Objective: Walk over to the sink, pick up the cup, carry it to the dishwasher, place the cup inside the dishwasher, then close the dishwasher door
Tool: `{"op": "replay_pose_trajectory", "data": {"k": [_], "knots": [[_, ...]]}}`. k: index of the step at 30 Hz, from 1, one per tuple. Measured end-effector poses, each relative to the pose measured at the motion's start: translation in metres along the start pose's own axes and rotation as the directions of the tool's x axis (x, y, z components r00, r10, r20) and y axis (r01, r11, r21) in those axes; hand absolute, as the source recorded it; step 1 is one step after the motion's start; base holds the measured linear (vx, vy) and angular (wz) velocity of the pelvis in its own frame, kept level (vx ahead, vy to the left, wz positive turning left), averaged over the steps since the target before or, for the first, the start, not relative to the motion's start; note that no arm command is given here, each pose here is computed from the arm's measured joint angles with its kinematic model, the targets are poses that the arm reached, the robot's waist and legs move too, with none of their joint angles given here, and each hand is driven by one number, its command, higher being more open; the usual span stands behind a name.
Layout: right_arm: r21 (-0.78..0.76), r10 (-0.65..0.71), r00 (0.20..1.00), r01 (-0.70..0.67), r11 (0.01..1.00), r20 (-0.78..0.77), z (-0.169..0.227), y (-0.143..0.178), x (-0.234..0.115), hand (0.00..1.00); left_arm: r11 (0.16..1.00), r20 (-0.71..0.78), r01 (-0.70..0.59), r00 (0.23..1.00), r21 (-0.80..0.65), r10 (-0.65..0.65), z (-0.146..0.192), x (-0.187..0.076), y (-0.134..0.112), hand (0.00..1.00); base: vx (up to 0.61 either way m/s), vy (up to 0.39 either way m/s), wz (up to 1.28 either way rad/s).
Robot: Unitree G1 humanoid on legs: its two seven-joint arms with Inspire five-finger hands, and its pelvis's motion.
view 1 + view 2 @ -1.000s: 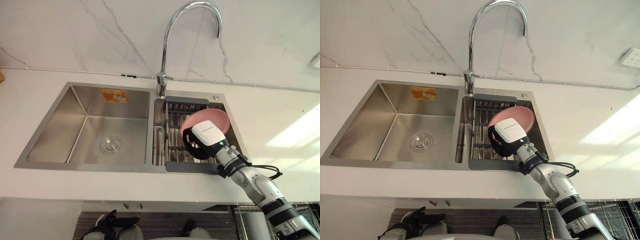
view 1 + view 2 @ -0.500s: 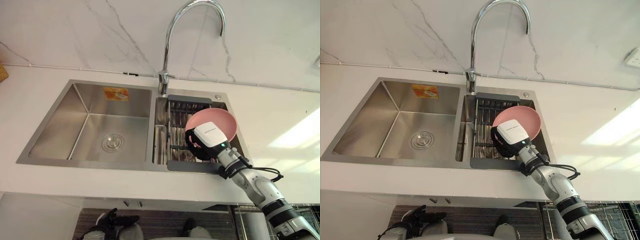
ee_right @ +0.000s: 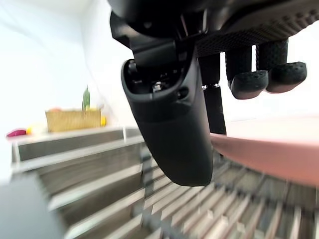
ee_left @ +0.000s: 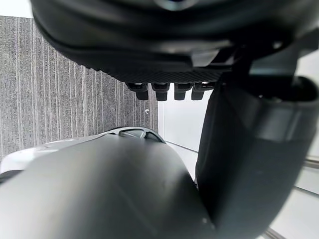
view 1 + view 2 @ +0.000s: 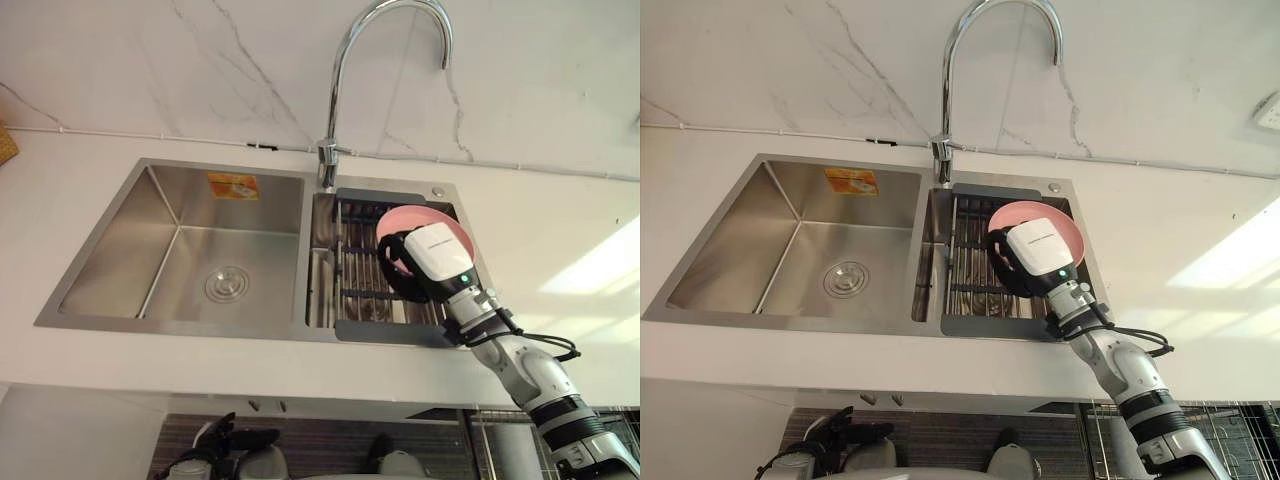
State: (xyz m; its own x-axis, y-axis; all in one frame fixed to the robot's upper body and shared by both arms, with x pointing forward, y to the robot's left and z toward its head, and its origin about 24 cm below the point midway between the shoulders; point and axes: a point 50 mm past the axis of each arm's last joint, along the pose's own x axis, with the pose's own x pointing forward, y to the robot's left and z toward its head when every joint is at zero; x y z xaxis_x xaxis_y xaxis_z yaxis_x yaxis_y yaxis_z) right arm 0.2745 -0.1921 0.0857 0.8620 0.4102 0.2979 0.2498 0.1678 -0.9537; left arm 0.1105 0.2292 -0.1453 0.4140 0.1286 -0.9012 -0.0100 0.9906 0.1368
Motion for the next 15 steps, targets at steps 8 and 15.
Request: {"op": "replay_pose_trajectory", "data": {"k": [8, 15], "knots": [[0.026, -0.155, 0.982, 0.153, 0.988, 0.105, 0.012, -0.025, 0.006, 0.00, 1.000, 0.000, -0.001, 1.000, 0.002, 0.001, 0.000, 0.000, 0.000, 1.00, 0.00, 0.000, 0.00], [0.033, -0.168, 0.977, 0.165, 0.986, 0.133, 0.017, -0.029, 0.007, 0.00, 1.000, 0.003, -0.001, 1.000, 0.007, 0.001, 0.000, 0.000, 0.000, 1.00, 0.00, 0.000, 0.00]]}}
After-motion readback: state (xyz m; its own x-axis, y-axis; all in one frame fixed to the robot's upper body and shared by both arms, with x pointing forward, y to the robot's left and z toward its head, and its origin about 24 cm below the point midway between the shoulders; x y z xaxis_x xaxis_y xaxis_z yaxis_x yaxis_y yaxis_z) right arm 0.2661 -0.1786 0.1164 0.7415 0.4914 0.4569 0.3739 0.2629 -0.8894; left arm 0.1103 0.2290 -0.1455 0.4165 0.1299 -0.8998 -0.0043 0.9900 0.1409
